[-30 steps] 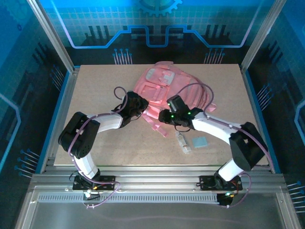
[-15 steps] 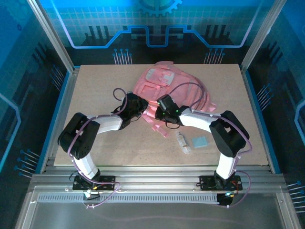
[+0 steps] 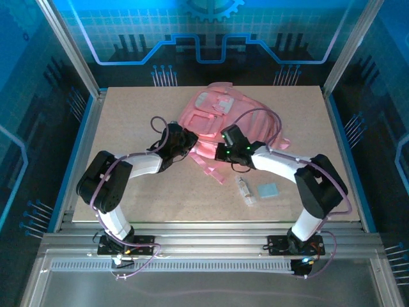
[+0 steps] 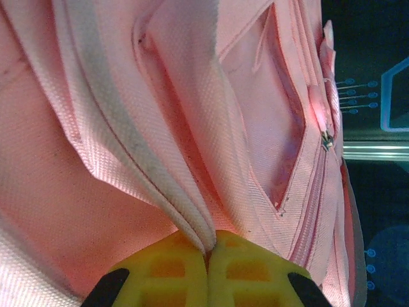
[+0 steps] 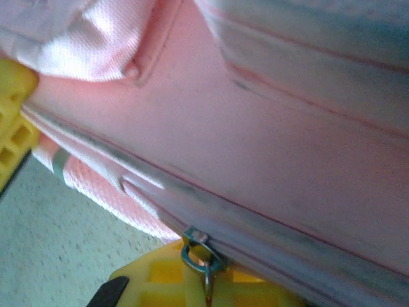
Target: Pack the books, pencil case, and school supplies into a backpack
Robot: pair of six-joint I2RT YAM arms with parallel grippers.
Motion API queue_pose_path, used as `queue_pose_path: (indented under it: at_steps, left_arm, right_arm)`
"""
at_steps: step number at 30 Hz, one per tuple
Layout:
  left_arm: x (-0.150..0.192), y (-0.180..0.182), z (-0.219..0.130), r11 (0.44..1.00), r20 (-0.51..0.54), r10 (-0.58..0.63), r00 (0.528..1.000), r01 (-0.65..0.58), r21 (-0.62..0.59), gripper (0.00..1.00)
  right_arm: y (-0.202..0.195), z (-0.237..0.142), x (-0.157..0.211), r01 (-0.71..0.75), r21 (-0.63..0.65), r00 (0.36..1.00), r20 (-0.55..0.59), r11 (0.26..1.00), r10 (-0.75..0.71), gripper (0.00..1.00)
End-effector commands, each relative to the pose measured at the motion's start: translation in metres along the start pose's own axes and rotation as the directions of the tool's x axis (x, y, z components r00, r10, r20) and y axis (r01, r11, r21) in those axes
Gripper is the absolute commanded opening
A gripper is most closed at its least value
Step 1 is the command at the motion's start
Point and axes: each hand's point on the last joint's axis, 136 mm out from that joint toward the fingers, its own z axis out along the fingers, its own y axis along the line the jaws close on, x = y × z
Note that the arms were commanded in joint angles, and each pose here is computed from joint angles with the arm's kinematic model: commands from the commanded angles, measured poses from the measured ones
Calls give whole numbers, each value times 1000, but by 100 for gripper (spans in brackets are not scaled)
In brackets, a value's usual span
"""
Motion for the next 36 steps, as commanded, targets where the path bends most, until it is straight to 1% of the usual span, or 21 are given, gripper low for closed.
queue_pose_path:
  at_steps: [1,6,11,13,15,16,17,18,20,21,23,26,28,30,32,35,36]
  left_arm:
    - [-42,-5,-1,998,88,70,994,-69,-15,0]
    - [-64,-10,6,996,91,94,991,-93,-18,0]
    - [-84,-22,19,987,87,163,983,-162,-21,0]
    - [-93,-26,30,985,61,169,984,-168,-22,0]
    - [-97,-32,41,989,2,148,989,-148,-6,1]
    - [-96,-34,43,990,-21,137,990,-137,-6,14]
    - [-94,-35,42,992,-34,127,991,-128,-20,32]
    - [-91,-33,39,992,-42,118,992,-119,-35,46]
    - [-82,-34,28,995,-47,95,994,-96,-35,59]
    - [-76,-35,20,997,-49,73,996,-74,-24,63]
    - [-64,-36,6,999,-51,35,998,-35,4,68]
    - [-42,-41,-8,999,-69,0,998,3,43,69]
    - [-27,-44,-10,997,-94,-41,995,46,55,69]
    - [-10,-48,-8,995,-128,-67,989,76,66,68]
    - [3,-51,-6,994,-139,-71,988,81,71,68]
    - [12,-54,6,994,-149,-66,987,77,71,68]
    - [14,-57,10,994,-161,-65,985,79,78,66]
  right_arm:
    - [-31,-23,25,111,47,985,-137,993,-104,0]
    - [-64,-49,33,180,91,961,-227,979,-156,0]
    - [-90,-71,25,187,109,953,-262,976,-154,0]
    - [-90,-75,21,174,87,955,-259,981,-147,0]
    - [-78,-73,16,151,29,959,-245,988,-139,0]
    - [-69,-70,14,137,-9,962,-237,990,-136,0]
    - [-59,-67,9,123,-55,966,-224,991,-133,0]
    - [-51,-63,5,112,-89,968,-217,990,-129,0]
    - [-34,-56,-5,110,-141,969,-205,984,-138,0]
    - [-23,-53,-10,120,-170,969,-194,978,-152,0]
    - [-4,-48,-20,141,-209,969,-173,968,-178,0]
    - [24,-41,-27,170,-262,962,-165,950,-218,0]
    - [42,-39,-28,186,-301,956,-166,935,-243,0]
    - [56,-36,-27,189,-327,952,-170,926,-254,0]
    - [70,-36,-25,183,-353,950,-178,917,-258,0]
    - [86,-39,-16,183,-387,944,-186,904,-271,0]
    - [91,-40,-11,183,-399,940,-195,899,-278,0]
